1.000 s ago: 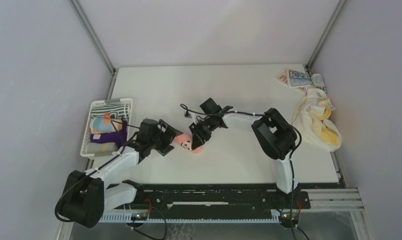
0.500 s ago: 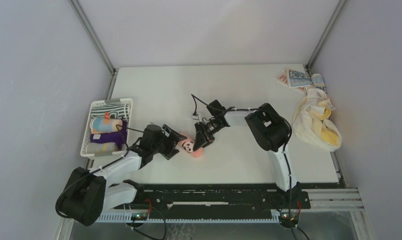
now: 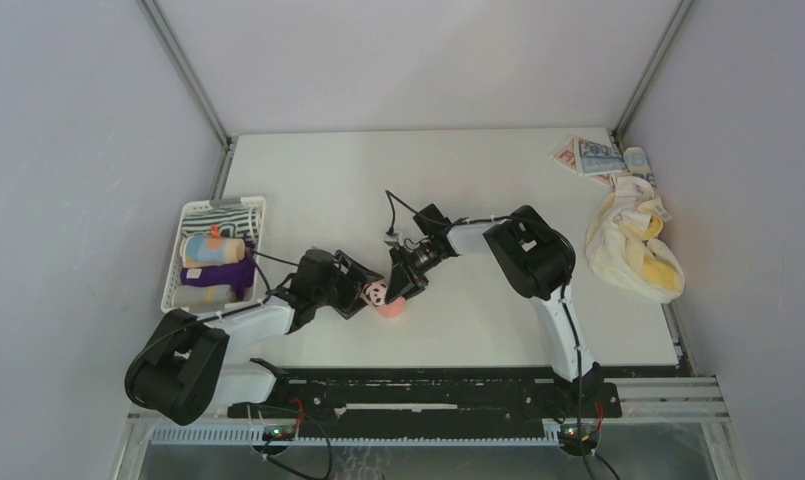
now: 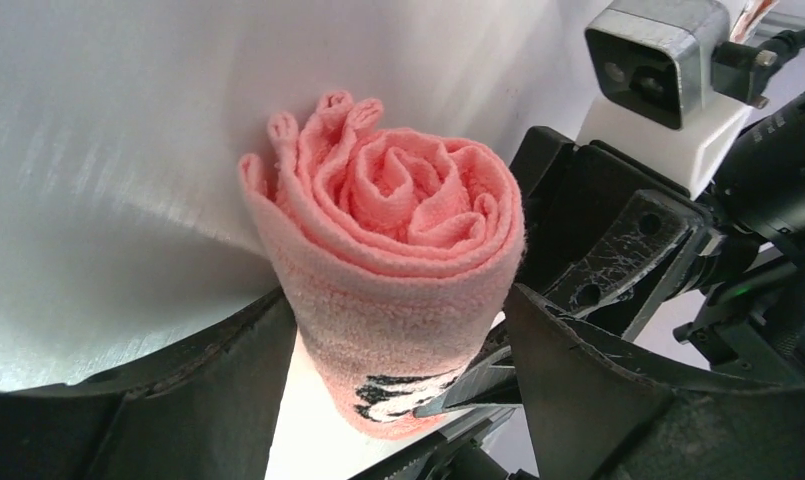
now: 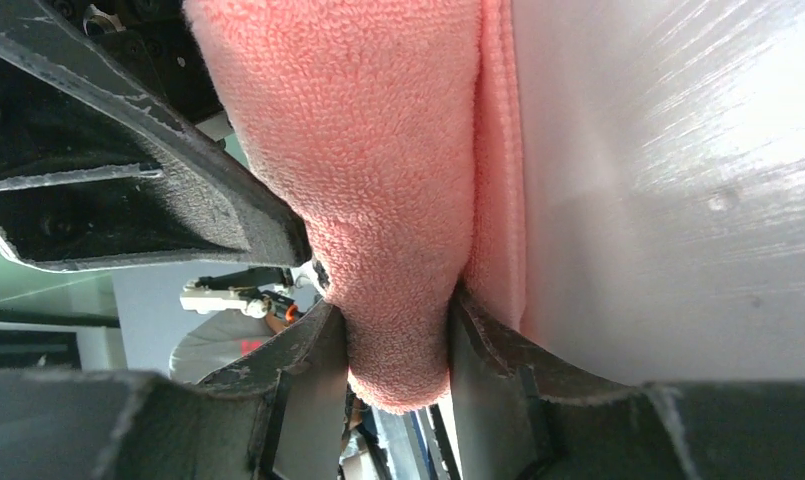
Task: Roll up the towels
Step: Pick up the towel at the center of the board.
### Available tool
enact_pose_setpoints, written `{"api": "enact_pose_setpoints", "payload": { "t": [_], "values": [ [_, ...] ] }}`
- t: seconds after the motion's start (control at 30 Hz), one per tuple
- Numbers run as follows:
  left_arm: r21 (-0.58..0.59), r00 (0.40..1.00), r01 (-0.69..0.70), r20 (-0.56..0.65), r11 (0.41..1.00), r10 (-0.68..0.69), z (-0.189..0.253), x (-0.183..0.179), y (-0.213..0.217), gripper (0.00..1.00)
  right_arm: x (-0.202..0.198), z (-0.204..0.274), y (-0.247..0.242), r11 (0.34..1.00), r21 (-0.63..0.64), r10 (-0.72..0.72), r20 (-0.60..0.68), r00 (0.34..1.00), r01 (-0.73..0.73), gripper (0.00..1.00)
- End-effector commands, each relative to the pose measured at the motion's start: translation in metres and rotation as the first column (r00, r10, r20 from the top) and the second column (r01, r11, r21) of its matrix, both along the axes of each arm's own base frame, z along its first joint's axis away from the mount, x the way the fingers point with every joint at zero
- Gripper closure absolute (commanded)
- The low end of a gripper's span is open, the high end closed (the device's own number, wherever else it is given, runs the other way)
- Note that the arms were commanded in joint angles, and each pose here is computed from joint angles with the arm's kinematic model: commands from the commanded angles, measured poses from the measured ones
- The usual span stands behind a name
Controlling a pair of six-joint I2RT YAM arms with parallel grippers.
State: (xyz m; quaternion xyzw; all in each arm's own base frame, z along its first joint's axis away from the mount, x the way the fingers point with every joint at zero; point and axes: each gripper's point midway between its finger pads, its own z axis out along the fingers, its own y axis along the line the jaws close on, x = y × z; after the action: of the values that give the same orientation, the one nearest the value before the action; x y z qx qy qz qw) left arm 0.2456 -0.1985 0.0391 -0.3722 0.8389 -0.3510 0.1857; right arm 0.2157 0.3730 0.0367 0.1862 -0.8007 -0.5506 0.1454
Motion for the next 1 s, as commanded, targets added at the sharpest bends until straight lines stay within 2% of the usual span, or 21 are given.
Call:
{"api": "enact_pose_setpoints", "payload": {
  "t": [0.0,0.33,0.6,0.77,0.97],
  "values": [
    [0.004,1.000,0.003,0.012,1.000,-0.003,-0.001,0.003,-0.007,0.20,0.003,-0.042,-0.005,0.995,-0.091,-0.044,-0.021,0.999,0.042,0.62],
    [0.041,0.999,0.021,-0.044,0.999,-0.019,-0.022,-0.009,-0.005,0.24,0.015,-0.053,-0.011,0.991,-0.092,-0.100,-0.068,0.993,0.093,0.62],
    [0.093,0.990,0.021,-0.138,0.995,-0.008,-0.052,-0.019,0.000,0.32,0.019,-0.051,-0.010,0.990,-0.097,-0.104,-0.054,0.993,0.098,0.58],
    [0.097,0.972,0.016,-0.234,0.995,0.007,-0.076,-0.033,0.002,0.45,0.021,-0.039,-0.010,0.991,-0.097,-0.095,0.016,0.995,0.096,0.50],
    [0.078,0.966,-0.005,-0.259,0.997,0.025,-0.080,-0.037,0.002,0.58,0.034,-0.003,-0.024,0.984,-0.102,-0.122,0.197,0.973,0.144,0.41]
  ]
}}
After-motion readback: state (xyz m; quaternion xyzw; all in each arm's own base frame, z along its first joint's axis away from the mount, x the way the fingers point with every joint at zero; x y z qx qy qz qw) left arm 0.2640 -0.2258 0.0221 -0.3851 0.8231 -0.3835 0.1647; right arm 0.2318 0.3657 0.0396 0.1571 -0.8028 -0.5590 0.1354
